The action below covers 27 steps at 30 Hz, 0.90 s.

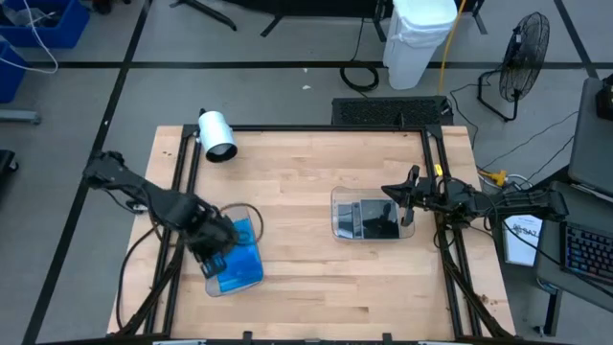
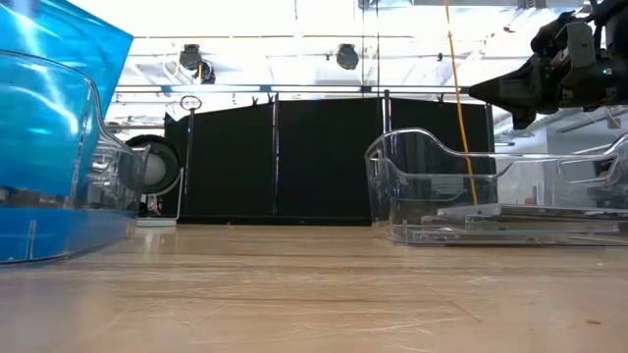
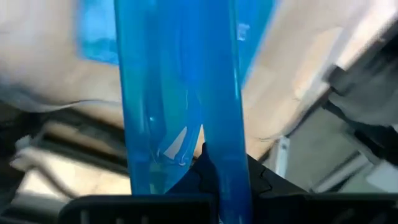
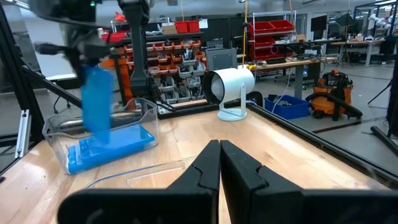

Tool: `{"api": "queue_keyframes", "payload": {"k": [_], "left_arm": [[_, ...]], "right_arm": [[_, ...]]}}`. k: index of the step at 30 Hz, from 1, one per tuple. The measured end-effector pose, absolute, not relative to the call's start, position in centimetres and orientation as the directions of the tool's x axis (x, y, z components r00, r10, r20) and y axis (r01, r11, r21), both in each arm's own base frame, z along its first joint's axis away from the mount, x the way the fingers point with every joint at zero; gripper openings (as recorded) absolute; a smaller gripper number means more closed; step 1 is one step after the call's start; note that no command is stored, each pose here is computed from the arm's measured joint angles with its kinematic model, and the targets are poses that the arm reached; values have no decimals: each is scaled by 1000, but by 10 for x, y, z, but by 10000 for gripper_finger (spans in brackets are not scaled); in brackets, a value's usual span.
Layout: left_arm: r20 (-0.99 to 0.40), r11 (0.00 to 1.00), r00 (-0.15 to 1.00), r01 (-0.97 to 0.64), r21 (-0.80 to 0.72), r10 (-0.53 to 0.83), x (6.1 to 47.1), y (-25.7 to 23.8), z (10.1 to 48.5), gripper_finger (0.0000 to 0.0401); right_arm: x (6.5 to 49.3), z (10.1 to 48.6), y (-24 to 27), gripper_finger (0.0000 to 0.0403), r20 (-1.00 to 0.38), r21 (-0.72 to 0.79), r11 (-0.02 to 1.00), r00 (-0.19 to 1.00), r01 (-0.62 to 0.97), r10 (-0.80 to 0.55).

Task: Pick & place jewel cases by type
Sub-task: Put the blue CD case into the left transparent bin

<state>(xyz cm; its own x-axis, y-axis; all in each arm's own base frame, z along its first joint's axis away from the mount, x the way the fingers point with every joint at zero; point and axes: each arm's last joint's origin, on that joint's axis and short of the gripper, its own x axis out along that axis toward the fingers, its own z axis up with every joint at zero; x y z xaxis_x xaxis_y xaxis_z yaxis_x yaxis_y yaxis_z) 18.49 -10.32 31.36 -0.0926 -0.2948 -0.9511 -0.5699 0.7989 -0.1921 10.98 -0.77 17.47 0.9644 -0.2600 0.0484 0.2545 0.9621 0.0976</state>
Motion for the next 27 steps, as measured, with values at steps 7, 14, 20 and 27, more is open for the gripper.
{"api": "queue_keyframes", "payload": {"k": [7,14,20,27], "left_arm": [[-939,845,34,-426,-322,-341,209,-129,303,15],[-945,848,14,-438,-300,-328,211,-136,297,15],[-956,842,-11,-475,-254,-295,211,-135,282,15],[-969,788,-76,-598,-144,-234,204,-130,264,85]], "right_arm": [[110,175,-8,4,49,98,962,964,255,-260],[110,175,-8,4,49,98,962,964,254,-260],[110,175,-8,4,48,98,962,964,255,-260],[110,175,-8,4,48,98,962,964,255,-260]]}}
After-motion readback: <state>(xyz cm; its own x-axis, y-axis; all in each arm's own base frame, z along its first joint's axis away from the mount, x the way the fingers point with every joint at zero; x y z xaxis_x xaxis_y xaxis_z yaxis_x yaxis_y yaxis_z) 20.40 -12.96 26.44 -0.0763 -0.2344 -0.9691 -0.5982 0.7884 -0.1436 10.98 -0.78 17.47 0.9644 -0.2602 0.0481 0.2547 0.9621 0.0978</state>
